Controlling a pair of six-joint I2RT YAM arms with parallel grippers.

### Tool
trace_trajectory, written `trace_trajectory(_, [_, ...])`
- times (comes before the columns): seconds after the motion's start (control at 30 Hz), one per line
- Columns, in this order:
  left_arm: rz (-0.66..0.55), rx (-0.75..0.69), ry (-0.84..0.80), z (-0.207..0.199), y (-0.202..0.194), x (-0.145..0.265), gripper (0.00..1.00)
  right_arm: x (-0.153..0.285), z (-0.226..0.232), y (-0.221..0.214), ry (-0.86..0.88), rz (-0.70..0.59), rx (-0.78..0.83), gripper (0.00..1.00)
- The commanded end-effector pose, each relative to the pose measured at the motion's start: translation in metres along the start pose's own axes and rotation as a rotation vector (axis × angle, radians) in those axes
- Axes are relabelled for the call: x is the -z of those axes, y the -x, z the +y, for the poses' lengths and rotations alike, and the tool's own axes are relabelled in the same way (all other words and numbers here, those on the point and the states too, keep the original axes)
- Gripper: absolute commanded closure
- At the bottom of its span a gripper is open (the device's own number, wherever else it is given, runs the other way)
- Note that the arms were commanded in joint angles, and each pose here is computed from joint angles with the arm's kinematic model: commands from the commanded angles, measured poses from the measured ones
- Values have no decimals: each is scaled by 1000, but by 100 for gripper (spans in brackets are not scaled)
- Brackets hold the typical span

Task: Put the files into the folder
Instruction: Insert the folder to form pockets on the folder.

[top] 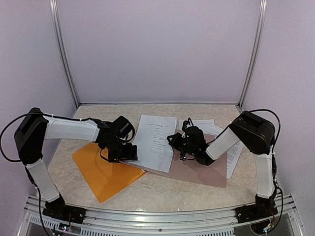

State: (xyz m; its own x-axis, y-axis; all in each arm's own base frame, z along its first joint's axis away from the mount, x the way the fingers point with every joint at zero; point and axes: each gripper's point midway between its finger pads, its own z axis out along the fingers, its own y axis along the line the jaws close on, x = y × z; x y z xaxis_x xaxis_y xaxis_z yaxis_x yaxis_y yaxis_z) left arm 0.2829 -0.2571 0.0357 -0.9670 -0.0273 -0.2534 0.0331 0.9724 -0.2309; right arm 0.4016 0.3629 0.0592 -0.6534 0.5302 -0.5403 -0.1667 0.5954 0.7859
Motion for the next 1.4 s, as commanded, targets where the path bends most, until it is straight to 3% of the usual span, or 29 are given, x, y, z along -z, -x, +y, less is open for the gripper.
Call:
trace_trajectory(0.0, [7,-3,-11,-7,-1,-3,13,1,-4,5,-15,-11,16,100])
trace_trajectory(0.33, [8,-4,-11,-7,-2,-4,13,5,-10,17,-27,-31,30,100])
trace_trajectory(1.03, [6,-7,-10,-7,-1,-2,14,-10,5,-29,33,71,8,100])
trace_trajectory(1.37, [6,-7,-6,-6,-1,-3,14,-2,-1,-19,15,65,27,100])
